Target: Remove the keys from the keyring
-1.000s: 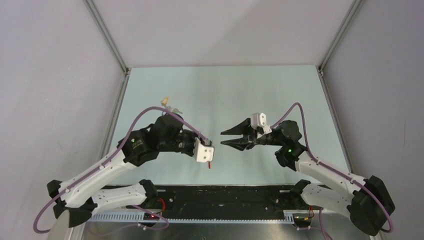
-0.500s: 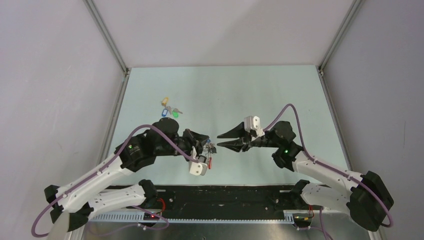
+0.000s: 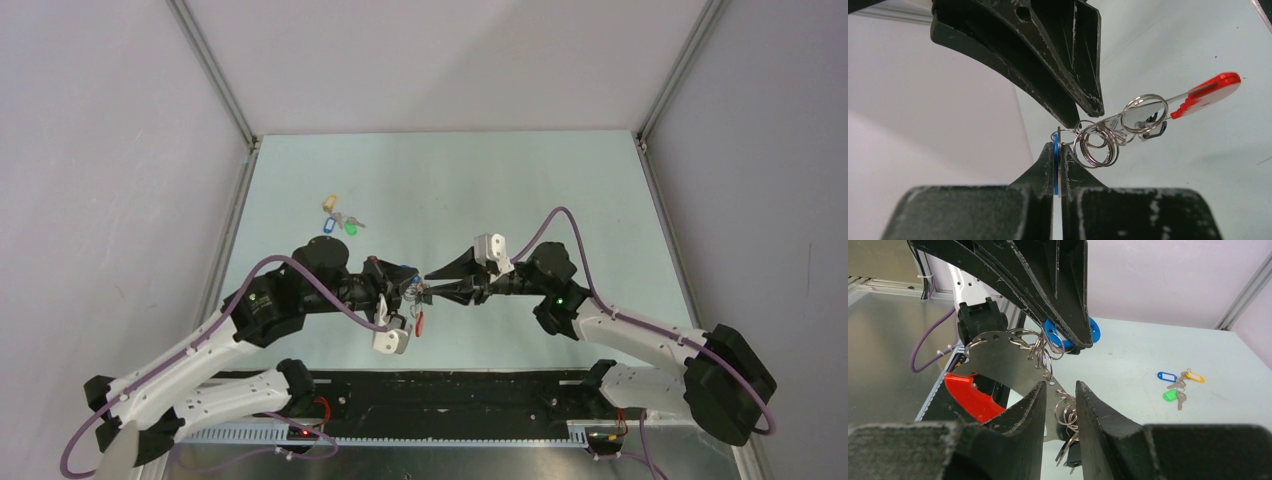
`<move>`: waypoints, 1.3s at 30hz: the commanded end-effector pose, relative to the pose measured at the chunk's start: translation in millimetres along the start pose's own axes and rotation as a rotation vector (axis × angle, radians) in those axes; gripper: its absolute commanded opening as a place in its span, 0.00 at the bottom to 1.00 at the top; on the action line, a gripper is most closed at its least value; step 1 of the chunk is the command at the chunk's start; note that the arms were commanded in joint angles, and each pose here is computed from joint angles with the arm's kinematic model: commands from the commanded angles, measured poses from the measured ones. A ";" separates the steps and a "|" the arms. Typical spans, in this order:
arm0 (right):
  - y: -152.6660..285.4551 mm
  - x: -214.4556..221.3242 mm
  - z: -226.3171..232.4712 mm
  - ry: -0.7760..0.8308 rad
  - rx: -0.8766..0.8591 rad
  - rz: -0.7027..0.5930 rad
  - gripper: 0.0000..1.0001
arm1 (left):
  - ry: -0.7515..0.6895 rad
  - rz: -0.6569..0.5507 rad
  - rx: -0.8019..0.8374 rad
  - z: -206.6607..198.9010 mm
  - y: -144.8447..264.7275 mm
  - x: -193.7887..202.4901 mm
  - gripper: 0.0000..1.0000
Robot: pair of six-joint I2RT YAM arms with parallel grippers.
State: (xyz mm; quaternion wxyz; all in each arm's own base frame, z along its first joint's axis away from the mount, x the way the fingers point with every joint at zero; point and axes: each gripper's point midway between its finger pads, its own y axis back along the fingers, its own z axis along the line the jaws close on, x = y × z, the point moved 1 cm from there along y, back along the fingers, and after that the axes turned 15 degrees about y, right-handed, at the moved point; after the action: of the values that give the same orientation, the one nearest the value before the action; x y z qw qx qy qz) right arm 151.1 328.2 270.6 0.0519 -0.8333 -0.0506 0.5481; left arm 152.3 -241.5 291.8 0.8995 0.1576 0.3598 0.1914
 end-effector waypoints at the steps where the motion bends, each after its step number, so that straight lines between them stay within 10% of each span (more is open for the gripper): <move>1: -13.1 -29.6 -14.7 0.065 0.021 -0.085 0.32 | -0.054 -0.073 -0.048 11.3 3.7 -16.7 0.00; 9: -22.2 -39.2 -8.5 0.065 -0.009 -0.128 0.28 | -0.054 -0.076 -0.047 10.1 3.2 -16.4 0.00; 14: -24.6 -39.2 -5.7 0.053 -0.020 -0.127 0.00 | -0.054 -0.071 -0.058 11.8 4.2 -15.7 0.00; 39: 3.8 -48.2 -35.3 0.015 0.180 -0.094 0.00 | 0.178 -0.005 -0.199 -0.4 13.0 21.6 0.00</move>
State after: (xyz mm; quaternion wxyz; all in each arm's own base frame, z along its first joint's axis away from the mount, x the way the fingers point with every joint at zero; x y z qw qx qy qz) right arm 156.0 327.3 297.6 0.0919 -0.8249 -0.0393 0.5564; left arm 161.6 -222.7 279.2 0.8850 0.0768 0.3941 0.2359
